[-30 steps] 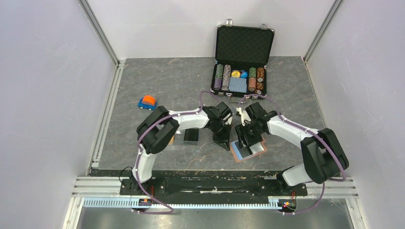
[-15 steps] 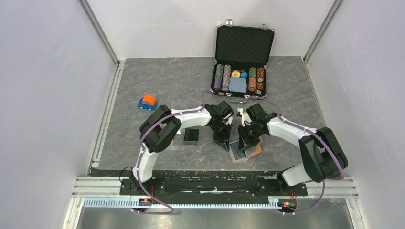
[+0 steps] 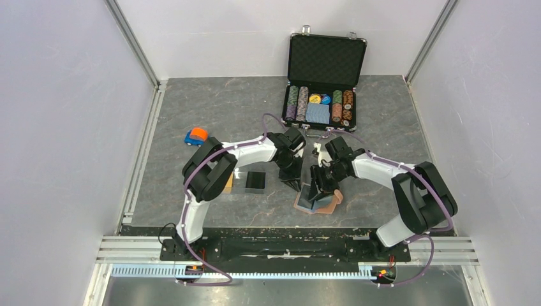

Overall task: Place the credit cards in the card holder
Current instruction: Insert the credit card into the card holder.

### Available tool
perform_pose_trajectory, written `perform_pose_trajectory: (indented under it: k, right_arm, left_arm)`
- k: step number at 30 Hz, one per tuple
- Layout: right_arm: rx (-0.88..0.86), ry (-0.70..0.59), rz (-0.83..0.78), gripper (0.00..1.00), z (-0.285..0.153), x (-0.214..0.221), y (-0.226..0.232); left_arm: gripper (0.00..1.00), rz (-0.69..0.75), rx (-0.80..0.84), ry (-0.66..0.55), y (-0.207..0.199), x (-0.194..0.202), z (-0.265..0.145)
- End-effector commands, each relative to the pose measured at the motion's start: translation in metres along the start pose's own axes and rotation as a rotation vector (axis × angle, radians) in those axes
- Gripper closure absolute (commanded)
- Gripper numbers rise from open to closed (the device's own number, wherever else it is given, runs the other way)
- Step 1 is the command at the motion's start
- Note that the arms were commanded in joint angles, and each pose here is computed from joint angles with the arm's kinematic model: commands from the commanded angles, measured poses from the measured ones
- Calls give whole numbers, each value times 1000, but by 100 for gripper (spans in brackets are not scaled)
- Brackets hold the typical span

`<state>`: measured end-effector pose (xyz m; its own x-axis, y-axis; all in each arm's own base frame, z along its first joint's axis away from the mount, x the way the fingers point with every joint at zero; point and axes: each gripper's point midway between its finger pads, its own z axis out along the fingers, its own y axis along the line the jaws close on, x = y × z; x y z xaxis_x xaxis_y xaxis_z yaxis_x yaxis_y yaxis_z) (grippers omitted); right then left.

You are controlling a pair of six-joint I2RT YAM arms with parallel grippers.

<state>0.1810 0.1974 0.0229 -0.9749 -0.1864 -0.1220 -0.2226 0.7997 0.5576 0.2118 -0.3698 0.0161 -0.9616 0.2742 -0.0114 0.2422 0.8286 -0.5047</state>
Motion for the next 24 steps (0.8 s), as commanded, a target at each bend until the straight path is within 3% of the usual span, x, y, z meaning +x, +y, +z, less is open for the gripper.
perform_pose_trajectory:
  k: [1, 7, 11, 16, 24]
  right_arm:
    - [-4, -68, -94, 53, -3, -27, 11]
    - [70, -71, -128, 30, -14, -21, 0]
    - [95, -74, -152, 26, -21, -19, -1]
    - [118, -81, -170, 47, -28, -16, -4]
    - [140, -53, -159, 75, -21, -2, -18]
  left_arm:
    - [83, 98, -70, -154, -6, -25, -32]
    - [68, 95, -41, -174, -11, -21, -42]
    - [66, 77, 30, -165, -23, -18, -39]
    - [66, 48, 136, -144, -37, -14, -31]
    - [66, 25, 161, -108, -35, -8, -18]
